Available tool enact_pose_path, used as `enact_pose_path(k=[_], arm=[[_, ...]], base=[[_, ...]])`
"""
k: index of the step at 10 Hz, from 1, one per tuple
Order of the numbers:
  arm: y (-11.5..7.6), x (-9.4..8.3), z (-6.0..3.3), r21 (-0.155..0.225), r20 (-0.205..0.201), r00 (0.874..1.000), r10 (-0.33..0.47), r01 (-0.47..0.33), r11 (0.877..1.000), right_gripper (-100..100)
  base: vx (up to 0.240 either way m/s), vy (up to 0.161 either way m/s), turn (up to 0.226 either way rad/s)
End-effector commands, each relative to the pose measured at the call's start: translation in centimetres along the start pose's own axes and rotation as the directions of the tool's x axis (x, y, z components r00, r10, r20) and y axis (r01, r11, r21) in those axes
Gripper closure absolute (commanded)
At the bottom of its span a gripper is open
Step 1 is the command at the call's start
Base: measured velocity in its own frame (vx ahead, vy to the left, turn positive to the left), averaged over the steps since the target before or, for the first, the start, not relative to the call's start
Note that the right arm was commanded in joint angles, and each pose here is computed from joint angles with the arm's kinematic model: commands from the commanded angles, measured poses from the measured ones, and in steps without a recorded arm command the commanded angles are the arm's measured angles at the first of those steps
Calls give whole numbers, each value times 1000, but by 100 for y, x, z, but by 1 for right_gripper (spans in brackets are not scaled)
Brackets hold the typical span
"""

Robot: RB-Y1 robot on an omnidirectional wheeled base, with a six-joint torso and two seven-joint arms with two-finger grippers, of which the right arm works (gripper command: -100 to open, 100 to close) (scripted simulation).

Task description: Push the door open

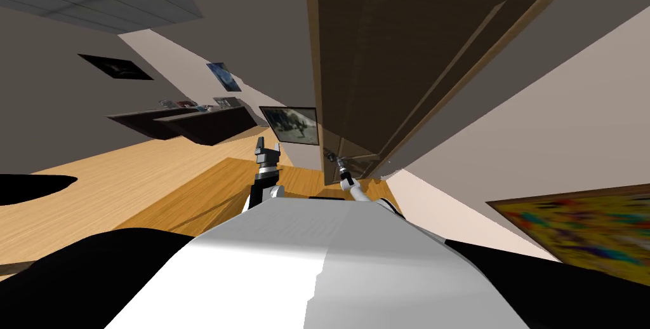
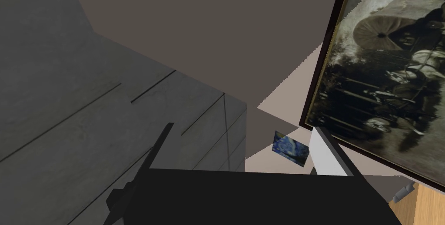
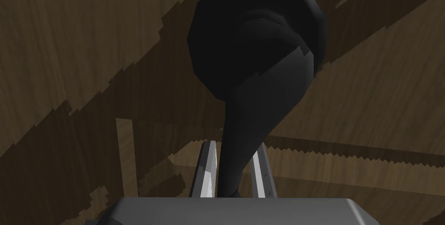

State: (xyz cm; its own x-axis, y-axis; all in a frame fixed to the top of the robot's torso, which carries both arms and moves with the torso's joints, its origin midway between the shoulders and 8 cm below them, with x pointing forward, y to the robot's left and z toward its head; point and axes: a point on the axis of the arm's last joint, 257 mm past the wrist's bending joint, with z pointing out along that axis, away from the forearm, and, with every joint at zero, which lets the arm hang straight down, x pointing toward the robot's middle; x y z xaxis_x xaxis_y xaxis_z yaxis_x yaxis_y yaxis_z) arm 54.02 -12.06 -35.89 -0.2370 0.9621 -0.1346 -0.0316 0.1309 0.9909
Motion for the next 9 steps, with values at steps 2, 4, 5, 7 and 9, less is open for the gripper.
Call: enact_pose_path(k=[2, 4, 5, 7, 9], arm=[[55, 131, 54, -12, -47, 999, 5, -6, 1000, 100], [79, 301, 84, -13, -88, 996, 15, -17, 1000, 100], [90, 374, 94, -14, -104, 994, 21, -22, 1000, 100], [110, 502, 109, -14, -131, 991, 30, -32, 999, 100], [25, 351, 77, 2, -128, 992, 9, -9, 1000, 100]], base=[[-186, -111, 67], [-232, -191, 72], [-219, -168, 54], [-202, -113, 25], [-82, -72, 26]])
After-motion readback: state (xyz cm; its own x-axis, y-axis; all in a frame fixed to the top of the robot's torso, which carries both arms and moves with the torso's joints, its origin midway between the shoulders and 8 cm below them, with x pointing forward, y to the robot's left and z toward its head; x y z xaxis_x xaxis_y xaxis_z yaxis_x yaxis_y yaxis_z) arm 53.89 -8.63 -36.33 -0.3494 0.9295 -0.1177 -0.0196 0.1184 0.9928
